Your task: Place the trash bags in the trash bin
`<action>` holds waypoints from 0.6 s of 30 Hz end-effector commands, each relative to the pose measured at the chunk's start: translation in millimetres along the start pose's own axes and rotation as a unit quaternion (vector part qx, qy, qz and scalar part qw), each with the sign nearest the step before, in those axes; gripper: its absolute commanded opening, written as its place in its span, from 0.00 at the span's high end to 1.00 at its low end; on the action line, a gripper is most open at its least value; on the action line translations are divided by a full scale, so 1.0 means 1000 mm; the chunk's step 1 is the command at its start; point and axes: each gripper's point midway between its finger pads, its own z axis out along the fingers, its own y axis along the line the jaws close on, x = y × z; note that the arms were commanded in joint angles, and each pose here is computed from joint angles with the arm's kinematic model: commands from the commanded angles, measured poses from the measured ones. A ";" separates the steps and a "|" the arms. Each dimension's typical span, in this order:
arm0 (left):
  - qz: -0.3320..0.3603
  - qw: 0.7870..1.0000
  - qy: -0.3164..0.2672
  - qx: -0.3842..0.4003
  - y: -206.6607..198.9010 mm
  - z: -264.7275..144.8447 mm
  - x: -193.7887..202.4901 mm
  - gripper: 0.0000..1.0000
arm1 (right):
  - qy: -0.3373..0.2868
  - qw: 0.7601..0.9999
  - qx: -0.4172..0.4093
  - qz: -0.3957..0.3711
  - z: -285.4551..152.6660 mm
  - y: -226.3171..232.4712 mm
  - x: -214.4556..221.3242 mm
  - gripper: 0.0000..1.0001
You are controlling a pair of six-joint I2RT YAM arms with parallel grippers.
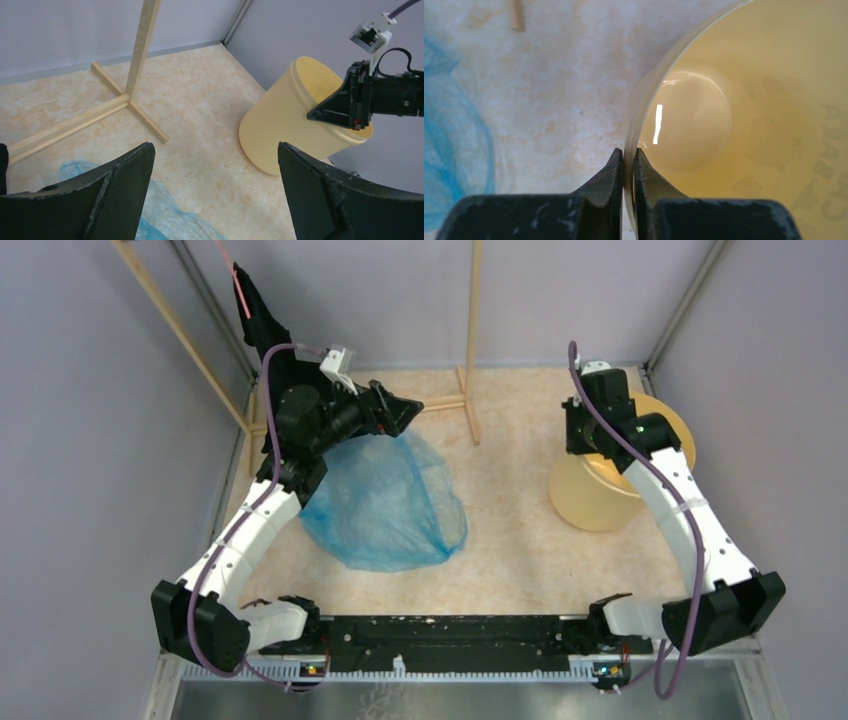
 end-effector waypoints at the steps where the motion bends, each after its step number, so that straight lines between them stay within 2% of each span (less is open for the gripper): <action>1: 0.020 1.000 -0.024 0.005 0.000 0.002 -0.013 0.01 | -0.016 0.998 -0.066 0.004 -0.009 0.025 0.011 1.00; 6: 0.030 0.999 -0.025 -0.013 0.007 0.002 -0.013 0.01 | -0.018 0.997 -0.079 -0.006 -0.014 0.041 0.016 1.00; 7: 0.031 0.999 -0.025 -0.014 0.007 0.002 -0.013 0.01 | -0.020 0.996 -0.083 -0.009 -0.015 0.044 0.016 0.97; 8: 0.032 0.999 -0.024 -0.016 0.008 0.002 -0.013 0.01 | -0.020 0.996 -0.084 -0.012 -0.016 0.046 0.016 0.92; 13: 0.039 0.998 -0.027 -0.027 0.012 0.001 -0.014 0.01 | -0.028 0.999 -0.031 -0.023 -0.035 0.033 0.003 0.50; 16: 0.039 0.998 -0.028 -0.026 0.011 0.000 -0.016 0.01 | -0.053 0.998 -0.014 -0.029 -0.055 0.032 -0.018 0.36; 18: 0.042 0.998 -0.031 -0.025 0.009 -0.001 -0.018 0.01 | -0.072 0.997 -0.019 -0.036 -0.065 0.042 -0.035 0.32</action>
